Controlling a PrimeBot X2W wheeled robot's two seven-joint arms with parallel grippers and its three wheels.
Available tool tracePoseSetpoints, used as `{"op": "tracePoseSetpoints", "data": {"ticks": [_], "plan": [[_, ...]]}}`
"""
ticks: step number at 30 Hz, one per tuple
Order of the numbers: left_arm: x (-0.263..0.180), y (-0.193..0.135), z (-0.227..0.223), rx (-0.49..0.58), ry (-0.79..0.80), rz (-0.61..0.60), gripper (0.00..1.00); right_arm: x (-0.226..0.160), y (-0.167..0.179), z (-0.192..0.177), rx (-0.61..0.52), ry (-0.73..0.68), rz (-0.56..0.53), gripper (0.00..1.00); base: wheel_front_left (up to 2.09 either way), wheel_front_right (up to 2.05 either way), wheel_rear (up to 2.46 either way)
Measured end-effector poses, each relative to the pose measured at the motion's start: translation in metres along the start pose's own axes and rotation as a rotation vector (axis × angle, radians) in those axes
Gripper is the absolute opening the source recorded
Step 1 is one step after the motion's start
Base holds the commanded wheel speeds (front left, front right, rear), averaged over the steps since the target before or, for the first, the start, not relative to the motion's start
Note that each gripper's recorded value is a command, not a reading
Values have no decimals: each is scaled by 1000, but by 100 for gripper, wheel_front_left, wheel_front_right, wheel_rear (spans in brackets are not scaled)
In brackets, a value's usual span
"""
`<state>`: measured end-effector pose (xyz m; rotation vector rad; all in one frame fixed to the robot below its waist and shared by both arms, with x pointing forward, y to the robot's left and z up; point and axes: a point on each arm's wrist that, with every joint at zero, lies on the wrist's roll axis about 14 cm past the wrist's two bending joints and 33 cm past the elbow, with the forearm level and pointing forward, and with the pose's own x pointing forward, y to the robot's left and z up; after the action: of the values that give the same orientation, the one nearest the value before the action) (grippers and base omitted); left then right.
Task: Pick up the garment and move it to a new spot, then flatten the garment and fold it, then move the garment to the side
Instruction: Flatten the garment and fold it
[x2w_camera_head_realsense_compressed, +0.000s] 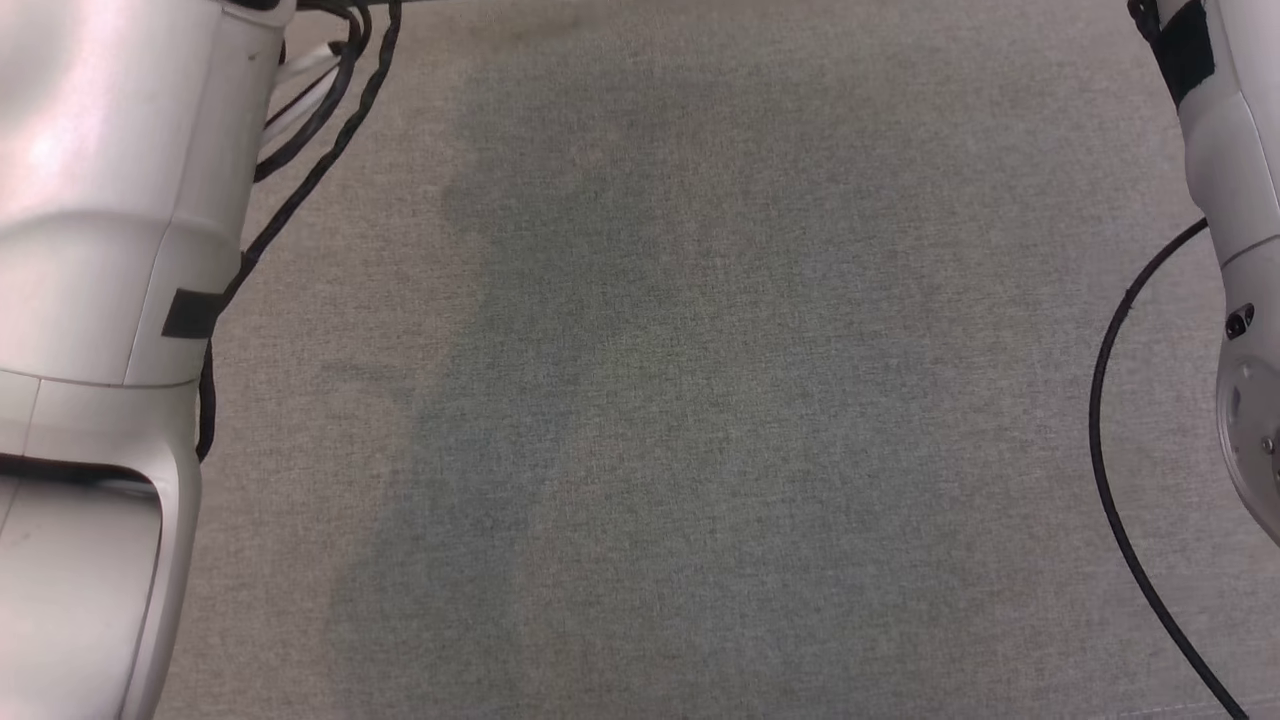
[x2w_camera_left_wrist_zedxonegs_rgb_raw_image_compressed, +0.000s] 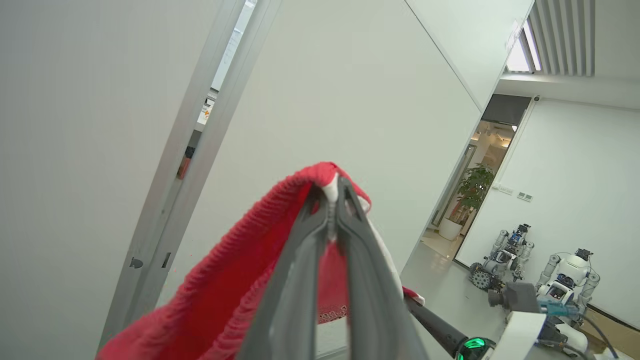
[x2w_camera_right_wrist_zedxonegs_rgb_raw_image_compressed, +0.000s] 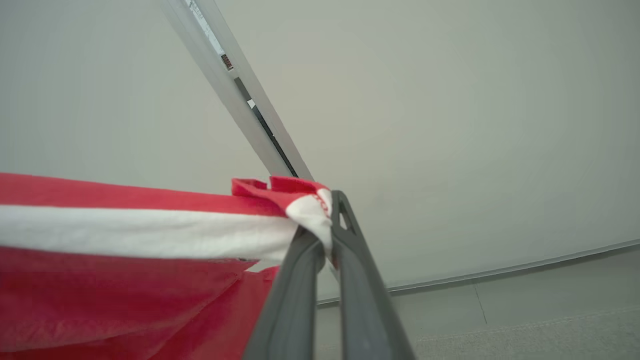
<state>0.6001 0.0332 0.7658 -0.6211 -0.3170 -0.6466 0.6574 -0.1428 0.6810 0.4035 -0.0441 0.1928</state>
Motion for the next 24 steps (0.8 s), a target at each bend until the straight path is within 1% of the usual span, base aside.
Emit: {"op": "tracePoseSetpoints", "data": {"ticks": [3,5,6,10,13,16,19,24], "plan": [[4,9,-13,-15,5,0,0,7,-8,-17,6,16,-17,0,0,0,0],[2,18,-28,-6,37,6,0,8,-15,-34,18,50,-31,0,0,0,0],[-8,28,-52,-34,82,26,0,2,-26,-57,31,100,-54,0,0,0,0],[-42,36,-102,-76,173,52,0,-20,-47,-102,87,183,-97,0,0,0,0],[-87,37,-139,-118,243,82,0,-49,-58,-138,160,252,-121,0,0,0,0],[-135,37,-168,-154,309,127,0,-86,-70,-171,196,329,-146,0,0,0,0],[-178,28,-188,-189,358,162,0,-122,-79,-187,239,358,-166,0,0,0,0],[-246,2,-213,-193,462,190,0,-182,-80,-211,290,428,-171,0,0,0,0]]}}
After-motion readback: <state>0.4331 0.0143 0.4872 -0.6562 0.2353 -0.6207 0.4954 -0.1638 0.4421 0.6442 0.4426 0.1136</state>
